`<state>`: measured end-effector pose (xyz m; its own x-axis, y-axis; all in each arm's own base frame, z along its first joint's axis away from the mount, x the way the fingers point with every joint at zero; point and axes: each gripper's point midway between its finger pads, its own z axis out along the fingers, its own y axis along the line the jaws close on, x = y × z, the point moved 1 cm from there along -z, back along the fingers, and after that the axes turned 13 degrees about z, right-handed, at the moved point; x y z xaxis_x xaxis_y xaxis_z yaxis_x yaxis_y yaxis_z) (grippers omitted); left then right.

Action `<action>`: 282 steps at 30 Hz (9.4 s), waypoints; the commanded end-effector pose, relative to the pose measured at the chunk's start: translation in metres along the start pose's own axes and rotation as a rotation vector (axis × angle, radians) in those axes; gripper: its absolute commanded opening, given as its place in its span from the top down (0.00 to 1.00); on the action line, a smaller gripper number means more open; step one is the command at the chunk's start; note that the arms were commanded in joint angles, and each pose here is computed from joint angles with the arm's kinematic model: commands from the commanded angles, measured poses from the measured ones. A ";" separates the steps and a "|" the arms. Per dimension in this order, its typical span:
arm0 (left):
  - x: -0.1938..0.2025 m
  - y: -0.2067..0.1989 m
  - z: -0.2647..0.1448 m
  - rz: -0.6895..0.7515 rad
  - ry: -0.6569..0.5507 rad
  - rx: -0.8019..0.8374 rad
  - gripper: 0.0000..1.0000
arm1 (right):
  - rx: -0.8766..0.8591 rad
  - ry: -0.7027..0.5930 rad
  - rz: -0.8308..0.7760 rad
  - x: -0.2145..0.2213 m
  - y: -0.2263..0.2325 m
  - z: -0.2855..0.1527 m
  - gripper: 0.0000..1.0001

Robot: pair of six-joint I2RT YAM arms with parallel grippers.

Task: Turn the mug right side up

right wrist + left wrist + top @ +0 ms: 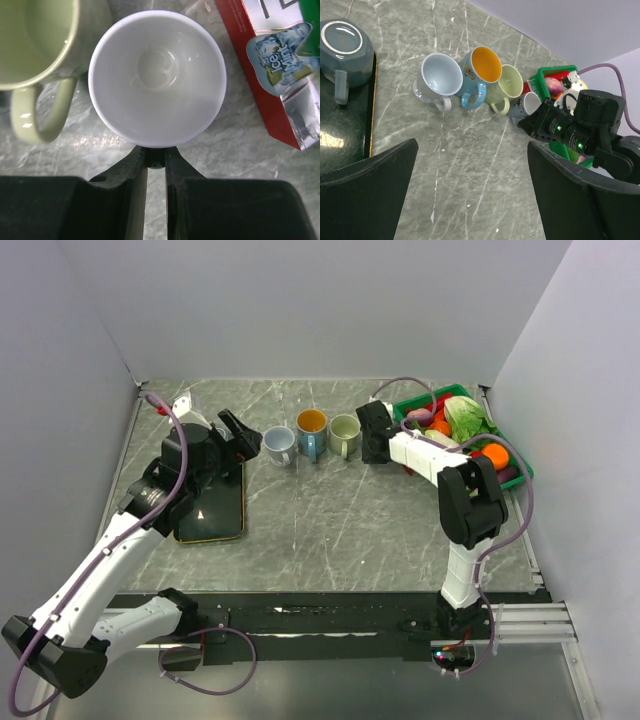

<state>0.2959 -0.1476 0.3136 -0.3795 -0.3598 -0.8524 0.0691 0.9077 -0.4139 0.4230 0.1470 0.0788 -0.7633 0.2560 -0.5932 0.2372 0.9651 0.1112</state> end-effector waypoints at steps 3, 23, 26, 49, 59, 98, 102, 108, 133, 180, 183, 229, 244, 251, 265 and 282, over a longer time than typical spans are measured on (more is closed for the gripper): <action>0.000 0.001 0.004 0.042 0.007 -0.016 0.04 | -0.015 -0.106 0.055 -0.045 0.010 0.004 1.00; 0.012 0.044 0.032 0.149 0.080 -0.288 0.04 | -0.054 -0.088 0.127 -0.055 0.002 -0.039 0.10; 0.016 0.054 0.039 0.167 0.102 -0.322 0.04 | -0.107 -0.104 0.125 -0.062 0.005 -0.064 0.00; 0.075 0.161 0.144 0.289 0.343 -0.440 0.18 | -0.573 -0.280 0.169 -0.070 0.022 -0.210 0.00; 0.097 0.175 0.169 0.369 0.389 -0.420 0.32 | -0.586 -0.228 0.175 -0.059 0.024 -0.209 0.00; 0.068 0.144 0.159 0.279 0.329 -0.304 0.99 | -0.623 -0.200 0.208 -0.063 0.033 -0.214 0.00; 0.036 0.120 0.135 0.222 0.284 -0.262 0.99 | -0.699 -0.200 0.202 -0.065 0.042 -0.228 0.00; 0.003 0.075 0.094 0.121 0.214 -0.110 0.99 | -0.872 -0.119 0.220 -0.053 0.065 -0.248 0.00; -0.108 -0.104 -0.050 -0.424 0.018 0.830 0.99 | -1.524 0.123 0.288 -0.037 0.204 -0.353 0.02; -0.027 -0.070 -0.020 -0.171 0.167 0.609 0.04 | -1.030 -0.186 0.330 -0.070 0.116 -0.298 1.00; -0.016 -0.050 -0.010 -0.122 0.184 0.494 0.04 | -0.899 -0.299 0.298 -0.077 0.079 -0.292 1.00; -0.004 0.039 0.039 0.094 0.204 0.002 0.04 | 0.023 -0.120 0.081 0.016 -0.063 -0.042 0.66; -0.035 0.123 0.050 0.230 0.176 -0.325 0.04 | -0.052 -0.186 0.170 -0.023 -0.060 -0.115 0.06; -0.014 0.161 0.062 0.347 0.258 -0.301 0.04 | -0.208 -0.240 0.217 -0.053 -0.046 -0.169 0.02; 0.042 0.193 0.085 0.568 0.407 -0.228 0.04 | -0.315 -0.194 0.231 -0.071 -0.028 -0.185 0.03; 0.075 0.259 0.117 0.512 0.521 -0.406 0.04 | -0.357 -0.124 0.228 -0.069 -0.014 -0.175 0.08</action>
<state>0.3842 0.0308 0.1106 -0.7881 0.1653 -0.5929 0.0624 0.9798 0.1902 0.3584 0.1215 0.2469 -0.6439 0.4583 -0.6126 0.1661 0.8654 0.4728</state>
